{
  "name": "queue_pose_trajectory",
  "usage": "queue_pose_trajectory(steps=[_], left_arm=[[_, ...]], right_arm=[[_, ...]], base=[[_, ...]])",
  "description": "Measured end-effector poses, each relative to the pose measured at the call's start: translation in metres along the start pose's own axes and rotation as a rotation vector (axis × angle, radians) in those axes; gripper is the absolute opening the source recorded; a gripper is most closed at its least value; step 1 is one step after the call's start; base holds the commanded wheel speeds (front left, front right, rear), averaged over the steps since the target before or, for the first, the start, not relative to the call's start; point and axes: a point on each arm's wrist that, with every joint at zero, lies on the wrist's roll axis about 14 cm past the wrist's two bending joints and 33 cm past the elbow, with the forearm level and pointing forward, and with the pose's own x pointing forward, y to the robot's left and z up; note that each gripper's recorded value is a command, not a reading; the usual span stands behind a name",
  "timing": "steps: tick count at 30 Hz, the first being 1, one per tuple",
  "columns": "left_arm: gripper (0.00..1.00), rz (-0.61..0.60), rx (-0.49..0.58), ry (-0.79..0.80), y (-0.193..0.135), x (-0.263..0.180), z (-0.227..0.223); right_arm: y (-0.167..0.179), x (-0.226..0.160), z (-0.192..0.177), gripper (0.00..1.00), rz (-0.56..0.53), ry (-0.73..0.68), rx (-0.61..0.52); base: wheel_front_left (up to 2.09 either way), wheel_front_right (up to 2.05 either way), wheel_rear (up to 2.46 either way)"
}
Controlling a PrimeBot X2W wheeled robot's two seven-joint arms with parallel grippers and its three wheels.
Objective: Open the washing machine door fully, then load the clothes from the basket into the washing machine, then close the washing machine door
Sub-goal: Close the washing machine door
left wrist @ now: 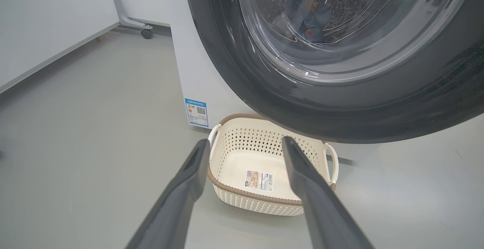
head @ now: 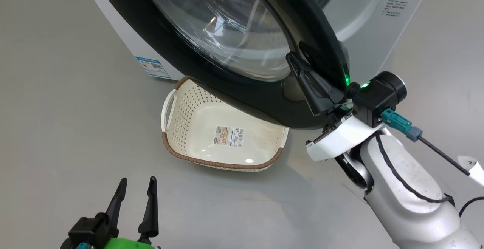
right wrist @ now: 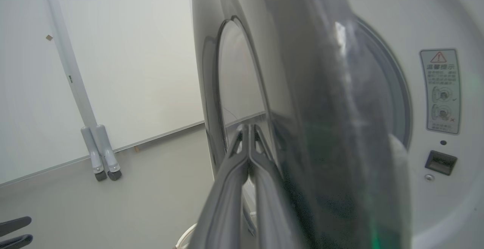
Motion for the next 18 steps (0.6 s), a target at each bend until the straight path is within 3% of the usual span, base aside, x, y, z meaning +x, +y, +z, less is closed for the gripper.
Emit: queue_pose_trajectory(steps=[18], left_arm=[[1.00, -0.094, 0.005, 0.065, -0.031, 0.031, -0.018]], right_arm=[[-0.091, 0.027, -0.009, 0.00, -0.057, 0.013, -0.158]], base=[[0.00, 0.00, 0.00]])
